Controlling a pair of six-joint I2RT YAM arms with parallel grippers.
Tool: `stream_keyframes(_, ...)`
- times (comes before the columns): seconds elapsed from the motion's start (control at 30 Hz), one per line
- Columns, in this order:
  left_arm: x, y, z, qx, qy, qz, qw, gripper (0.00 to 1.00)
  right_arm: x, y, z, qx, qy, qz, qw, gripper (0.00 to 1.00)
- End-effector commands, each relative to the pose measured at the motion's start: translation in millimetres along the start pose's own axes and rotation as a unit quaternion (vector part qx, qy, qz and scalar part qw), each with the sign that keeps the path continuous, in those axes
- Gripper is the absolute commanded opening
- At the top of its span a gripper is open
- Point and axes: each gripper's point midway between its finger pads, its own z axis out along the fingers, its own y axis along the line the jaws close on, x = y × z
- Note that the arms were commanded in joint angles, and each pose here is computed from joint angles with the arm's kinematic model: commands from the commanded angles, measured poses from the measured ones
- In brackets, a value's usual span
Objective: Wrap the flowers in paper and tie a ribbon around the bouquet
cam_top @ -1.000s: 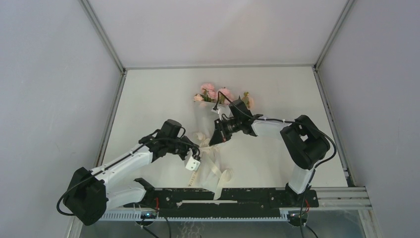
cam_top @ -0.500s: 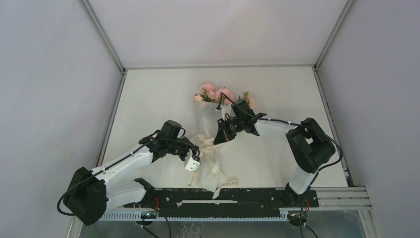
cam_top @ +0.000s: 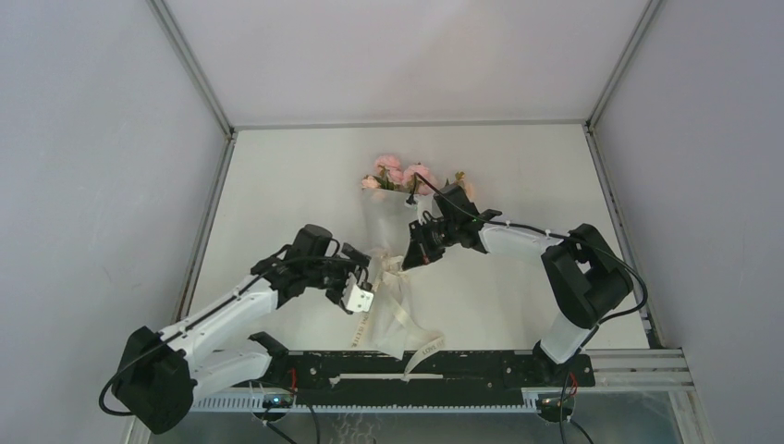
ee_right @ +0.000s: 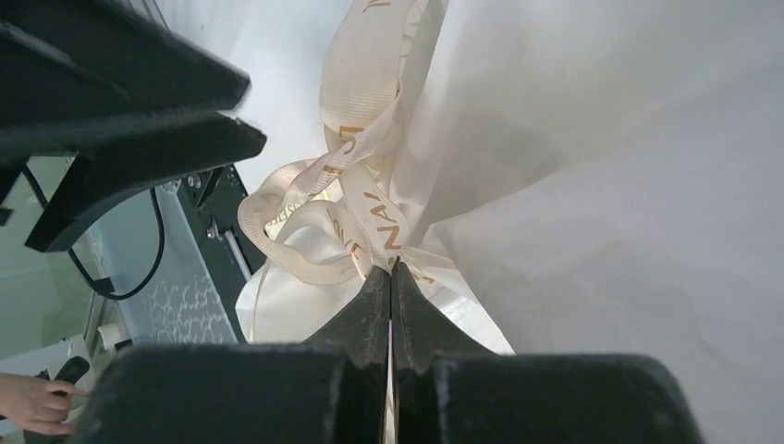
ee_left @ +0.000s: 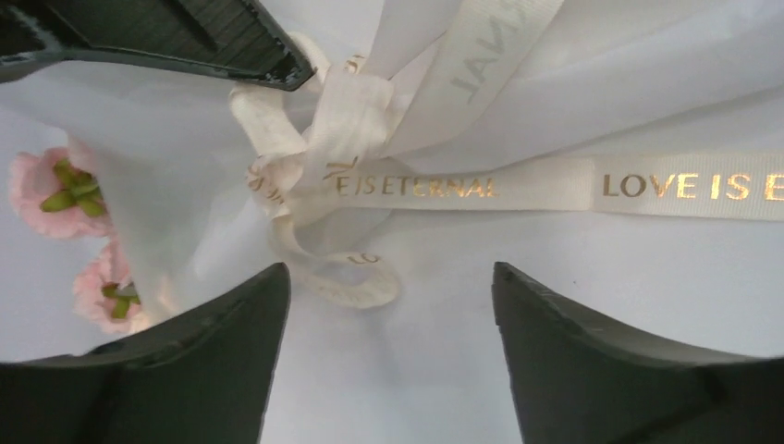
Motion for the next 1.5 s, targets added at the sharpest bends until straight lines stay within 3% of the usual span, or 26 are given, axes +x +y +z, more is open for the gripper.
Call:
stream_keyframes(0.0,12.1,6.2,-17.1,-0.038,0.038,-0.107,0.993,0.98,-16.8,13.1,-11.6,-0.009,-0.027,-0.034,0.999,0.0)
stream_keyframes(0.1,38.4,11.0,-15.3,-0.065,0.077,-0.166,0.981,1.0,-16.4,15.5,-11.2,-0.018,-0.026,-0.037,0.999,0.0)
stream_keyframes(0.2,68.9,15.5,-3.5,-0.085,0.125,-0.166,0.974,1.0,-18.4,17.4,-10.9,-0.024,-0.029,-0.04,0.998,0.0)
stream_keyframes(0.5,91.6,40.4,26.7,-0.077,0.133,-0.17,0.973,0.98,-19.3,22.5,-9.0,-0.045,-0.036,-0.04,0.998,0.0)
stream_keyframes(0.83,86.9,36.7,26.3,-0.07,0.129,-0.155,0.977,0.68,-25.0,19.8,-8.0,-0.059,-0.044,-0.033,0.997,0.0)
stream_keyframes(0.9,80.5,40.1,23.3,-0.076,0.12,-0.15,0.978,0.49,-25.9,18.8,-8.4,-0.055,-0.046,-0.032,0.997,0.0)
stream_keyframes(1.0,72.6,39.7,21.3,-0.078,0.108,-0.145,0.98,0.06,-27.0,18.8,-8.9,-0.054,-0.048,-0.032,0.997,0.0)
stream_keyframes(1.03,70.7,39.6,20.1,-0.08,0.105,-0.146,0.98,0.01,-27.7,18.0,-9.7,-0.052,-0.049,-0.031,0.997,0.0)
stream_keyframes(1.47,95.1,9.4,-18.5,-0.088,0.176,-0.142,0.97,0.0,-22.9,-10.4,-34.9,0.052,-0.06,0.003,0.997,0.0)
